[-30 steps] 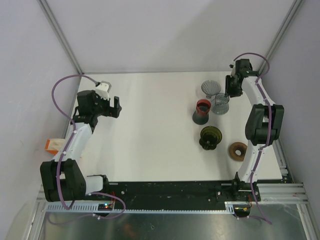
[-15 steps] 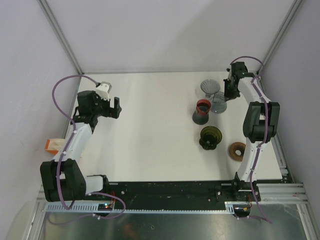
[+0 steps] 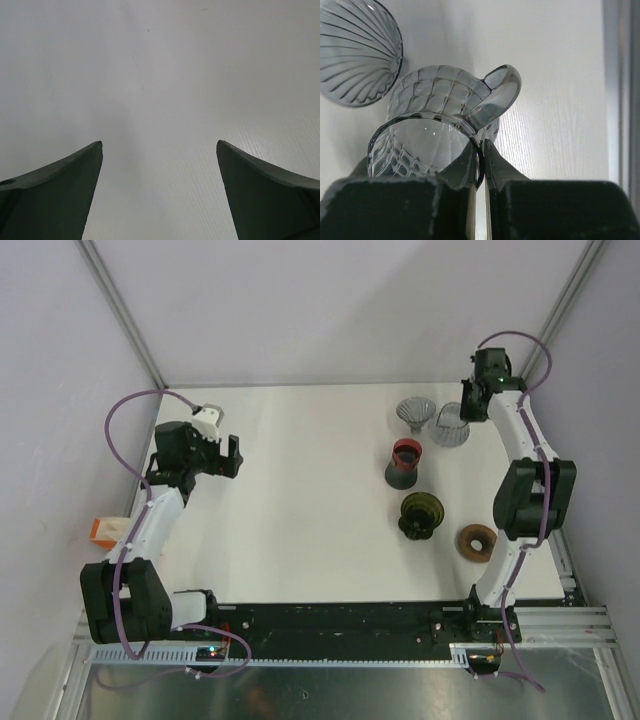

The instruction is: Place the coffee filter in the dripper

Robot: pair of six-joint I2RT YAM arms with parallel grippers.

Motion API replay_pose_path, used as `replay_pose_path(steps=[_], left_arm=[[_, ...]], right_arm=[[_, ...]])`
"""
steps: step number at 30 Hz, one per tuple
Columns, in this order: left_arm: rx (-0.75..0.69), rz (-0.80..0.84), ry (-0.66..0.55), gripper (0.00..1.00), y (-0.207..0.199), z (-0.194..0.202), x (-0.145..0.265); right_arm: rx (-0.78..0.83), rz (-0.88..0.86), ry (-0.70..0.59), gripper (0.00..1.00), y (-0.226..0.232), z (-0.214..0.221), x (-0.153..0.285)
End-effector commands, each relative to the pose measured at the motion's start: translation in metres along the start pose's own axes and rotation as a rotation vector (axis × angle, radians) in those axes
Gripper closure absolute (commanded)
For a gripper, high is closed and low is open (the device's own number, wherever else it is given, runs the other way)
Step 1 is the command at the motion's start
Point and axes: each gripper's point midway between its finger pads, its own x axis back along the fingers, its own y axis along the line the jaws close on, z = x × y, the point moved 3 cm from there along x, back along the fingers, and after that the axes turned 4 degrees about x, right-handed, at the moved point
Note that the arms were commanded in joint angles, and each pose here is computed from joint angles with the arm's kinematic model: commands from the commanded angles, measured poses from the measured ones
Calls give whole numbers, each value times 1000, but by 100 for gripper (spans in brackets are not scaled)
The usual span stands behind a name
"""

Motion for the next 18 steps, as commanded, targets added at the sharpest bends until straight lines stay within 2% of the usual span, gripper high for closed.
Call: replay_pose_path(steps=[1, 8, 13, 18], left_arm=[[-60, -28, -79, 0, 3, -32, 13], [-71, -42, -91, 0, 4, -37, 18], [-79, -39, -99, 0, 2, -39, 22], [-78, -34, -108, 0, 1, -43, 22]], right_arm=[[-22, -14, -394, 100, 16, -88, 113], [64, -76, -569, 100, 79, -113, 185], [85, -128, -568, 100, 104, -107, 196], [181, -308, -547, 100, 181, -82, 201]])
